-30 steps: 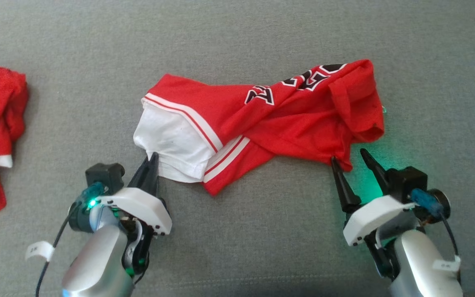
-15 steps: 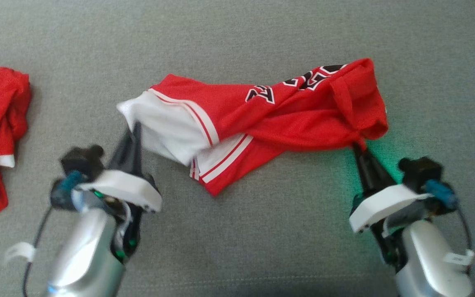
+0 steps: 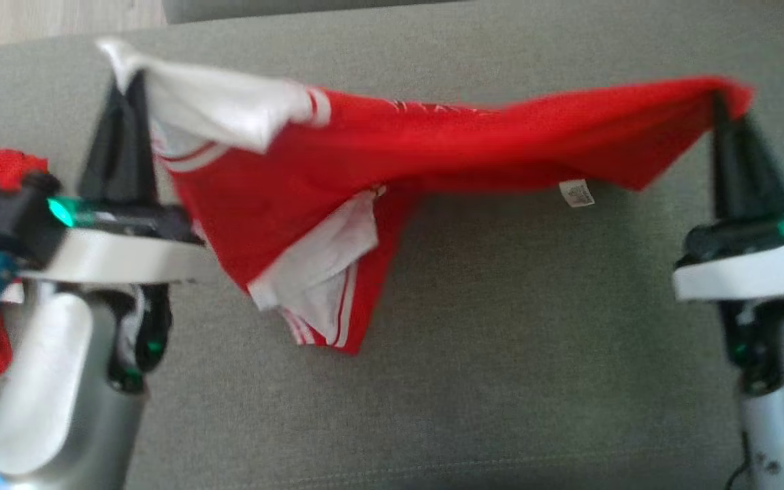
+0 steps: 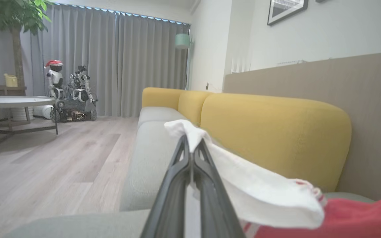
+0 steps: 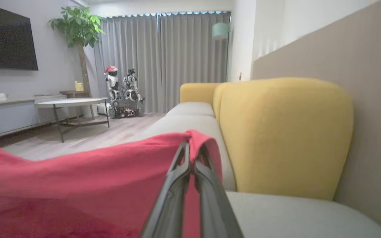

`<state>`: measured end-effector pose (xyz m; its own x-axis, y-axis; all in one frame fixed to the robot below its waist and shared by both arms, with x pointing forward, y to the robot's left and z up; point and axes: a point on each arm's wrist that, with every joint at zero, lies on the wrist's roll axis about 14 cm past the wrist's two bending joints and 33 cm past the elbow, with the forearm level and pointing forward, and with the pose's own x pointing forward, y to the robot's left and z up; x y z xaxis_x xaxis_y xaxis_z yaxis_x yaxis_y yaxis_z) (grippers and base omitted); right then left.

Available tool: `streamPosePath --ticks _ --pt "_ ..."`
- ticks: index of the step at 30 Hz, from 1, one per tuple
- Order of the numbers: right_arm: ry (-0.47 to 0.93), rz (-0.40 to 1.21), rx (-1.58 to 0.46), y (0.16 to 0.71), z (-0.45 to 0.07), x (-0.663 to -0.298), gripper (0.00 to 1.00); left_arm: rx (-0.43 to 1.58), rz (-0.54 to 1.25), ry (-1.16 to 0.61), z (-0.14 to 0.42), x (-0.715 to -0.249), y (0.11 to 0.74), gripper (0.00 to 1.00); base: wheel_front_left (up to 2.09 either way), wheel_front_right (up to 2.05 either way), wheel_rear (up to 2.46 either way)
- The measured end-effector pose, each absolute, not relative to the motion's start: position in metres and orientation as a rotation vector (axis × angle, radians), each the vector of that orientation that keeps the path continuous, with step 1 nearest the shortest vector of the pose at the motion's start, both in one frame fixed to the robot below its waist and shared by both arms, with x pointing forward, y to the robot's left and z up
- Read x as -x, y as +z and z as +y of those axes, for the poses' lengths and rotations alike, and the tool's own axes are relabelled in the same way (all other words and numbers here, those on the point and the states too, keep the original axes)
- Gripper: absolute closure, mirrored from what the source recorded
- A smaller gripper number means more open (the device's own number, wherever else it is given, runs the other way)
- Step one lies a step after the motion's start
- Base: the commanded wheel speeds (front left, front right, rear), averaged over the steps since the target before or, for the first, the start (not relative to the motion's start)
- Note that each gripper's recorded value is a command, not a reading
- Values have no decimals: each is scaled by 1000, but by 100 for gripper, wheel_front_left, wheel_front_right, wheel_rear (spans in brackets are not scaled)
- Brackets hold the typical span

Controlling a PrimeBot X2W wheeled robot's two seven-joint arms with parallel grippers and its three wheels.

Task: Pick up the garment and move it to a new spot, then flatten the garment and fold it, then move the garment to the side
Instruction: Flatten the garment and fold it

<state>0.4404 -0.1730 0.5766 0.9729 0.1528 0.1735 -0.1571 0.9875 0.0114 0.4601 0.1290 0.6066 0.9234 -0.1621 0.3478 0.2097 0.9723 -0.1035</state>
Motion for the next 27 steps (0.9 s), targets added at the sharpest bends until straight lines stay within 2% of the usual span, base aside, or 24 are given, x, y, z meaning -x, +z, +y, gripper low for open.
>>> streamPosePath --ticks 10,16,21,27 --pt "90 -416 50 671 -201 -425 100 95 -576 -225 131 -449 706 100 0 0 0" --pt "62 -546 93 726 -212 -408 100 45 -732 -236 133 -426 769 100 0 0 0" --pt "67 -562 81 741 -212 -401 100 34 -790 -251 130 -411 798 100 0 0 0" --pt "105 -496 41 728 -204 -415 100 44 -737 -266 124 -424 787 100 0 0 0"
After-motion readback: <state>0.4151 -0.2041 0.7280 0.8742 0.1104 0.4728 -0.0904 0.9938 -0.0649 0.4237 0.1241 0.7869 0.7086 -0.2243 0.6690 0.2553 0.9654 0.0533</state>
